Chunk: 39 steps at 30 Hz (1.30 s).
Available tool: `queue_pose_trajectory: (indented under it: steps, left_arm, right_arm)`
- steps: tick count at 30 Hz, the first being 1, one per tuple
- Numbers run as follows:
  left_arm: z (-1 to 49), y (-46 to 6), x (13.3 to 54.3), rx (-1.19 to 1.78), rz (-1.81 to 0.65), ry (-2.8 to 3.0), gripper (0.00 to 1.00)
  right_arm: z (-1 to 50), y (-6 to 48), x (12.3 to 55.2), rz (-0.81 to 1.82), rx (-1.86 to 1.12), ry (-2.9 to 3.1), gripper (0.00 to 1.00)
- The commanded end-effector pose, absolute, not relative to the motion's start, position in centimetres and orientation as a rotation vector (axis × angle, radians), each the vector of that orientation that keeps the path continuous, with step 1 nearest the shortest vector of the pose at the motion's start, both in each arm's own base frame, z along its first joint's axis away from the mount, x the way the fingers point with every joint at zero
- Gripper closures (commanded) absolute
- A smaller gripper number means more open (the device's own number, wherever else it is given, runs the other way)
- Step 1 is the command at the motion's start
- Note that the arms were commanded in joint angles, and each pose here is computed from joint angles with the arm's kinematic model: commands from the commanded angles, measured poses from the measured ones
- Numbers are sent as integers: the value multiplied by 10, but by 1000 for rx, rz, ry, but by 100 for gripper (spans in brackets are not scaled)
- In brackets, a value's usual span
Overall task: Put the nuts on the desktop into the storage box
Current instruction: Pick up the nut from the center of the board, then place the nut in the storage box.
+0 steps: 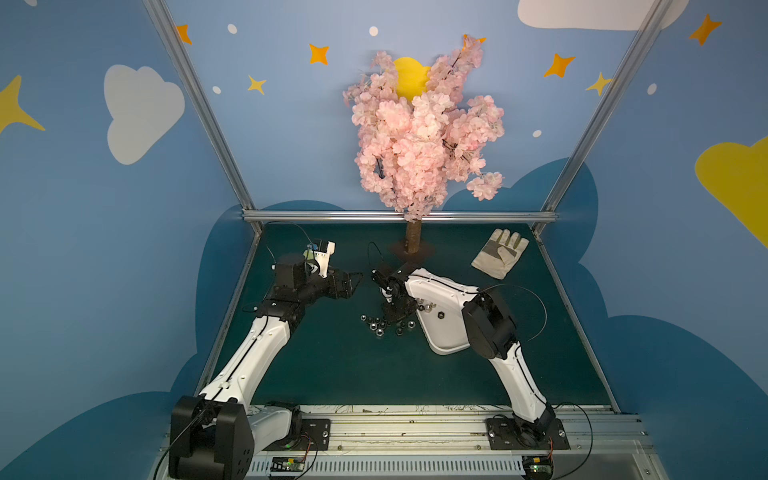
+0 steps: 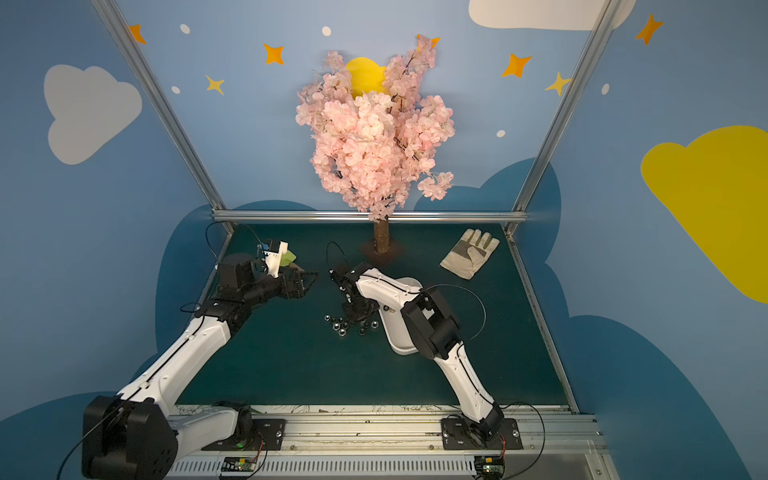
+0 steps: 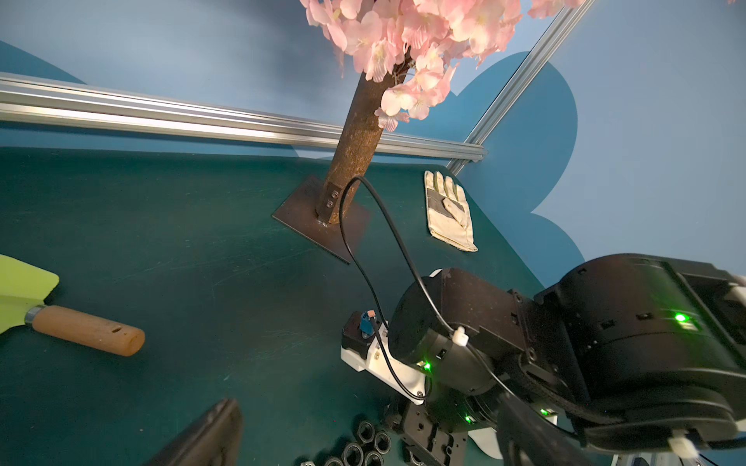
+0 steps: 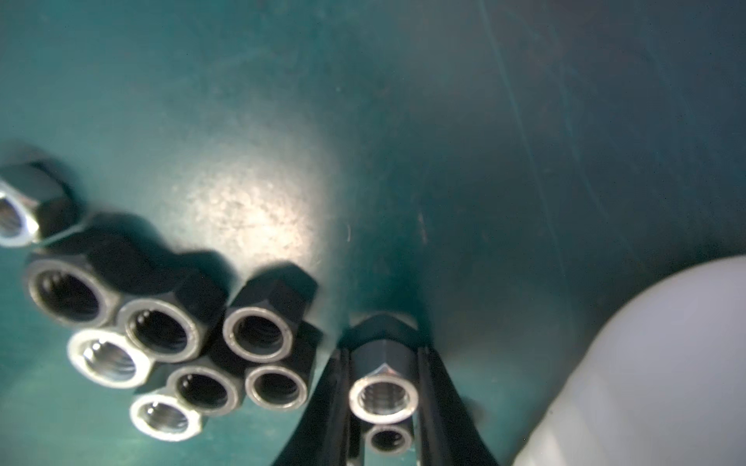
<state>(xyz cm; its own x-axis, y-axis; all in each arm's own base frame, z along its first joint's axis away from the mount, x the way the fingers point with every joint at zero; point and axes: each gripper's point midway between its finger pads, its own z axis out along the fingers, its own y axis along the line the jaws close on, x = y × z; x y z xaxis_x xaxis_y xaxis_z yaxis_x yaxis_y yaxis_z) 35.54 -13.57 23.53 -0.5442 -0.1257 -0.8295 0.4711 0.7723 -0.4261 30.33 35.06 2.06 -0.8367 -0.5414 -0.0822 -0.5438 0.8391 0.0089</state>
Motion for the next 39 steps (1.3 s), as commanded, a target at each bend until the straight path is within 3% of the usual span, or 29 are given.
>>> queue_pose_trajectory:
  steps: [1,8,14,23,34,39]
  left_arm:
    - [245,-135,355,280,-764,1984,0]
    - [249,-134,354,279,-754,1975,0]
    - [250,-134,353,281,-752,1969,0]
    - [251,-141,351,310,-793,1964,0]
    - [251,-147,348,348,-832,1967,0]
    - [249,-148,348,356,-830,1995,0]
  right_arm:
    - [36,344,306,40,-843,2925,84]
    - [114,335,339,211,-663,2788,84]
    - [153,281,363,216,-509,2753,84]
    - [112,192,333,20,-436,2910,83]
    - [57,173,327,-88,-431,3003,81]
    - [41,169,331,-126,-442,3025,71]
